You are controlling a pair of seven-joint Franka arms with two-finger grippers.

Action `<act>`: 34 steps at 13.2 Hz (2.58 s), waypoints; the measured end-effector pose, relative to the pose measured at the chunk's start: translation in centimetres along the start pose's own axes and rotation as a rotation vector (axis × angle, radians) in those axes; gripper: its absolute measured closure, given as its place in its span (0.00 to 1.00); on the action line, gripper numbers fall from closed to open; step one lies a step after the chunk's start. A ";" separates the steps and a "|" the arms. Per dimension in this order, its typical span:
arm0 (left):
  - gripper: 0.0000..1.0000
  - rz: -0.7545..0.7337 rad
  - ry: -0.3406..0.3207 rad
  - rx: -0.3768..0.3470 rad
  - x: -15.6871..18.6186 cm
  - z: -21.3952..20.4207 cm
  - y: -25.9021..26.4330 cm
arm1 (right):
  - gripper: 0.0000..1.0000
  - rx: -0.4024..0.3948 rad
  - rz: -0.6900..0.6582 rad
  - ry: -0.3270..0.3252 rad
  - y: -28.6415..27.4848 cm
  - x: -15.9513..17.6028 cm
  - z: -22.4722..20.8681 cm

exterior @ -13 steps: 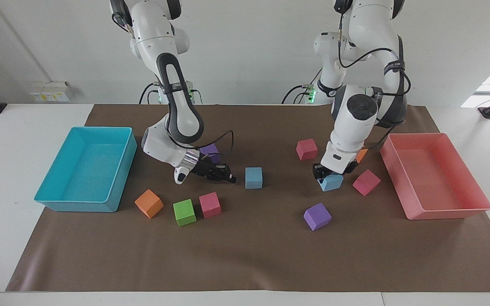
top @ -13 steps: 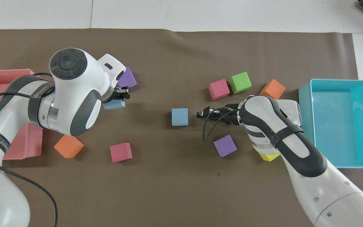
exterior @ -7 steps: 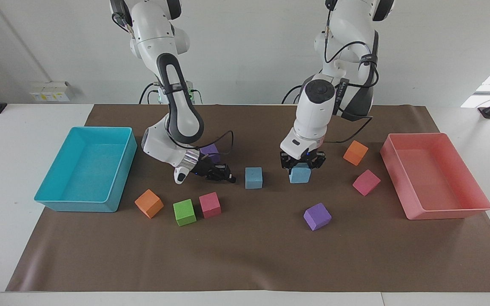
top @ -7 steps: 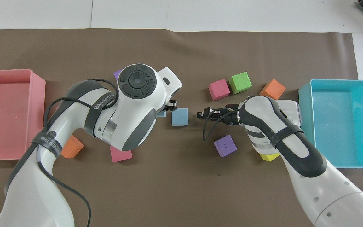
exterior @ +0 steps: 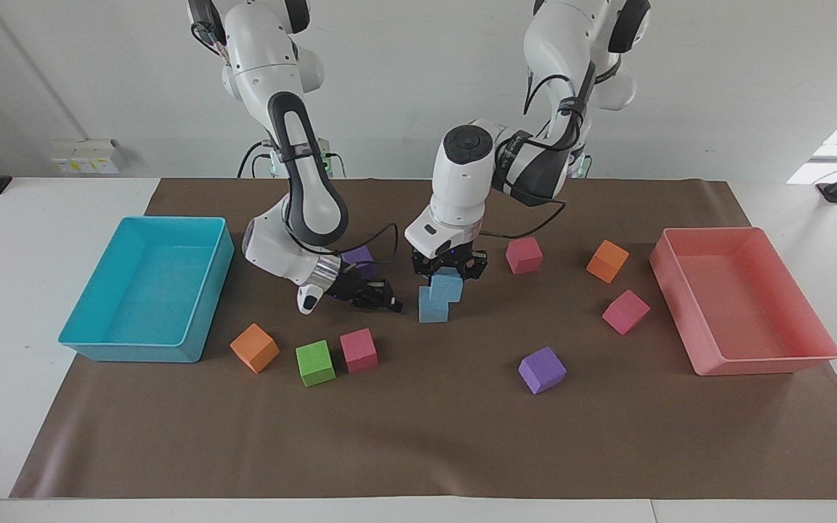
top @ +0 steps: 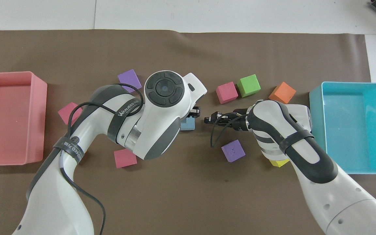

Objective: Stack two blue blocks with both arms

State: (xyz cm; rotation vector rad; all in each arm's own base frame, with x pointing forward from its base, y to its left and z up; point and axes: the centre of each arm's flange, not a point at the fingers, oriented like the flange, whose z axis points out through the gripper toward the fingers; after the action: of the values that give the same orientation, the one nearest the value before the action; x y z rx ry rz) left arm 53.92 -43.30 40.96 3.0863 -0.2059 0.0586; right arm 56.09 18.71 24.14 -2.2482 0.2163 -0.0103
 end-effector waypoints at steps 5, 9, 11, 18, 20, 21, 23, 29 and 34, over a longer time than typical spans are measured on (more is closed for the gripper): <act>0.41 -0.008 -0.024 0.010 0.0 2.2 1.0 | 0.99 -0.002 -0.004 0.000 0.1 -0.1 0.0; 0.41 -0.033 -0.035 -0.001 0.0 2.4 1.0 | 0.99 -0.002 -0.004 0.000 0.1 -0.1 0.0; 0.41 -0.038 -0.040 0.000 0.0 2.8 1.0 | 0.99 -0.002 -0.004 0.000 0.1 -0.1 0.0; 0.41 -0.040 -0.060 0.011 -0.4 4.0 0.9 | 0.99 -0.002 -0.004 0.000 0.1 -0.1 0.0; 0.41 -0.040 -0.060 0.011 -0.4 4.0 1.0 | 0.99 -0.002 -0.004 0.000 0.1 -0.1 0.0; 0.41 -0.040 -0.060 0.011 -0.4 4.0 1.0 | 0.99 -0.002 -0.004 0.000 0.1 -0.1 0.0; 0.41 -0.040 -0.060 0.011 -0.4 4.0 1.0 | 0.99 -0.002 -0.004 0.000 0.1 -0.1 0.0; 0.11 -0.041 -0.055 0.009 -0.3 3.9 1.0 | 0.99 -0.002 -0.004 0.000 0.1 -0.1 0.0; 0.00 -0.045 -0.044 0.004 -0.1 3.5 0.8 | 0.99 -0.002 -0.004 0.000 0.1 -0.1 0.0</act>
State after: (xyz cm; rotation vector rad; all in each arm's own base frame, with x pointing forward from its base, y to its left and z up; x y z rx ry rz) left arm 53.84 -44.31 37.50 3.0965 -0.1386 -0.0103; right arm 56.00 18.65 24.04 -2.2510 0.2124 -0.0121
